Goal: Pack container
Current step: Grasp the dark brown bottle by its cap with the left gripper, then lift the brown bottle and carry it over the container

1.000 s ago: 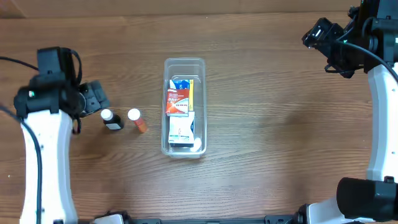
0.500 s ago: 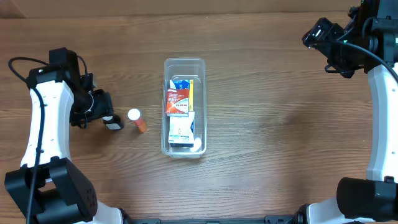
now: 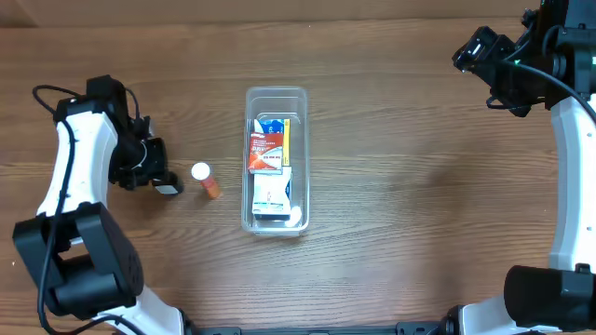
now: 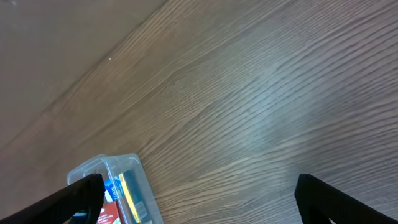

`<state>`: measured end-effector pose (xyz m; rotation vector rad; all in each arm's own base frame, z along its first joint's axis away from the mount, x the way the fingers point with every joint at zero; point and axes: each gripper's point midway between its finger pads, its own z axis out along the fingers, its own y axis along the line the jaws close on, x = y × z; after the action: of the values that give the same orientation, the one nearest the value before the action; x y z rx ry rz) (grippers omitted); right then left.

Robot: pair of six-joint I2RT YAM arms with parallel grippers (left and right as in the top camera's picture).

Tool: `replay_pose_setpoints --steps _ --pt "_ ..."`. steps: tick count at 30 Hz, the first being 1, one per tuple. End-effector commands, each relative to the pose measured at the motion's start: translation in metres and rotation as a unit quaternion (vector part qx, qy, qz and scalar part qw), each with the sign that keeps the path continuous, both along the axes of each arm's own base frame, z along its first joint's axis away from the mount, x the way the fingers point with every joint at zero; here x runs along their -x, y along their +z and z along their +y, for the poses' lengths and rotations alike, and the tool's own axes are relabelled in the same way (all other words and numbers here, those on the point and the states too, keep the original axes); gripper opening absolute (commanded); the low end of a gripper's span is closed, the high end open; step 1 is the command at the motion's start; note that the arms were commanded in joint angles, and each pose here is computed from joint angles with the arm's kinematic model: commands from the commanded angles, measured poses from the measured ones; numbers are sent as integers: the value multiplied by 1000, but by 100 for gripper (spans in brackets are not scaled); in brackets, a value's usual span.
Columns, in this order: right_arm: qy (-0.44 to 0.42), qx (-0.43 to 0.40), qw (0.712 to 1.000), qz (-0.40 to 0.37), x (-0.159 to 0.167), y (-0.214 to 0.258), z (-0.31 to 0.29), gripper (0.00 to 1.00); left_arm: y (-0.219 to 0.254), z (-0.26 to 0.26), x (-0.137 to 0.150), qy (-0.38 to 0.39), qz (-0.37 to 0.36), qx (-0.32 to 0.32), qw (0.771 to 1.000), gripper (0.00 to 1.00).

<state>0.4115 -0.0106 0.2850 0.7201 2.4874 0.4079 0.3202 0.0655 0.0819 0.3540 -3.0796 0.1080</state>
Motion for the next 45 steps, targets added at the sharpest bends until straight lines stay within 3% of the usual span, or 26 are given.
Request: replay_pose_setpoints --steps 1,9,16,19,29,37,45 --pt "5 1 1000 -10 0 6 2 100 -3 1 -6 -12 -3 0 1000 41" --pt "5 0 1000 -10 0 6 2 100 -3 1 -8 -11 -7 2 1000 38" --pt "5 0 1000 -10 0 6 2 100 6 2 -12 -11 -13 -2 1000 20" --pt "5 0 1000 -10 0 6 2 100 19 8 -17 -5 -21 -16 1000 15" --pt "5 0 1000 -10 0 6 2 100 90 6 -26 18 -47 -31 998 12" --pt "5 0 1000 -10 0 6 2 100 185 -55 -50 -102 -162 -43 981 13" --pt "5 0 1000 -10 0 6 2 100 211 -143 -78 -281 -255 -48 924 10"
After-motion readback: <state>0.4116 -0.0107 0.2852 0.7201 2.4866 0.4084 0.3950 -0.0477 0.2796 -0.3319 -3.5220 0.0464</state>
